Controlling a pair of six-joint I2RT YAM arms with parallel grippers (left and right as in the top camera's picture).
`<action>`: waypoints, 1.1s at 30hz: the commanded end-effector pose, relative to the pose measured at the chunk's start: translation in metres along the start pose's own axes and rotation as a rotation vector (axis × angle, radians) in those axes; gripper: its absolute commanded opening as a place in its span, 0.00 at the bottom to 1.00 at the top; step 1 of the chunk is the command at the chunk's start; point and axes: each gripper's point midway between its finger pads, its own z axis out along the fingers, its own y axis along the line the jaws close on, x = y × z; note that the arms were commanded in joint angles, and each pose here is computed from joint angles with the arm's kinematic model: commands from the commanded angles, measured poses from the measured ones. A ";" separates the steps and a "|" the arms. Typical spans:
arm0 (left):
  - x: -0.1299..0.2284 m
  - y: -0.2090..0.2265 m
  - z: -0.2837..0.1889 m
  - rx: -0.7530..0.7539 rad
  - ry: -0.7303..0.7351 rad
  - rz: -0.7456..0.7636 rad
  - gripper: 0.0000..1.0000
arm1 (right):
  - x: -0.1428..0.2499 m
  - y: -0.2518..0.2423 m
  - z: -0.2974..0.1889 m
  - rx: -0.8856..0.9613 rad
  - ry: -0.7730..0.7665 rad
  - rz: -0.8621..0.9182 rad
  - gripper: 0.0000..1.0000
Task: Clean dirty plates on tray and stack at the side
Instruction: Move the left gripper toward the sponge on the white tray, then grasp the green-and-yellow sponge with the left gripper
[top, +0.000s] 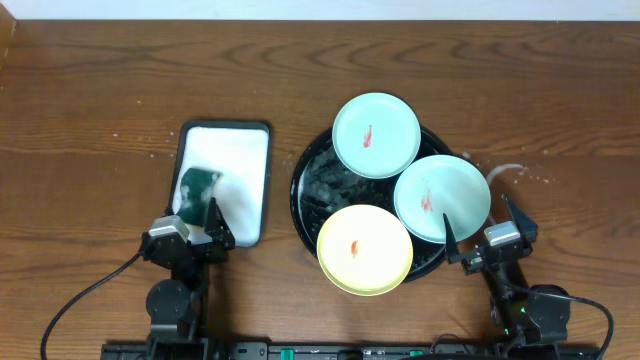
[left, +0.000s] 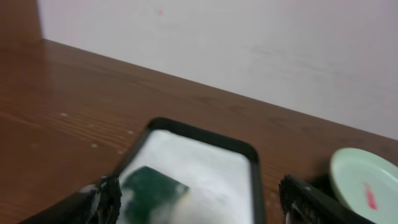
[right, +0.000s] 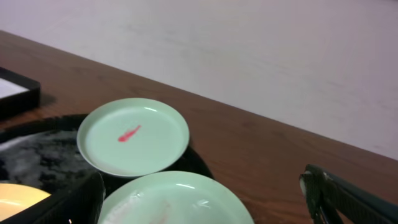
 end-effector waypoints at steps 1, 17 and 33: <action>0.009 -0.016 0.000 0.101 0.028 -0.029 0.82 | -0.010 0.011 -0.001 -0.062 -0.044 0.082 0.99; -0.143 -0.059 -0.007 0.113 0.010 -0.066 0.82 | -0.124 -0.012 -0.003 -0.104 0.148 0.199 0.99; -0.064 -0.018 0.050 -0.249 0.860 0.129 0.82 | -0.145 0.015 0.072 -0.459 0.713 0.434 0.99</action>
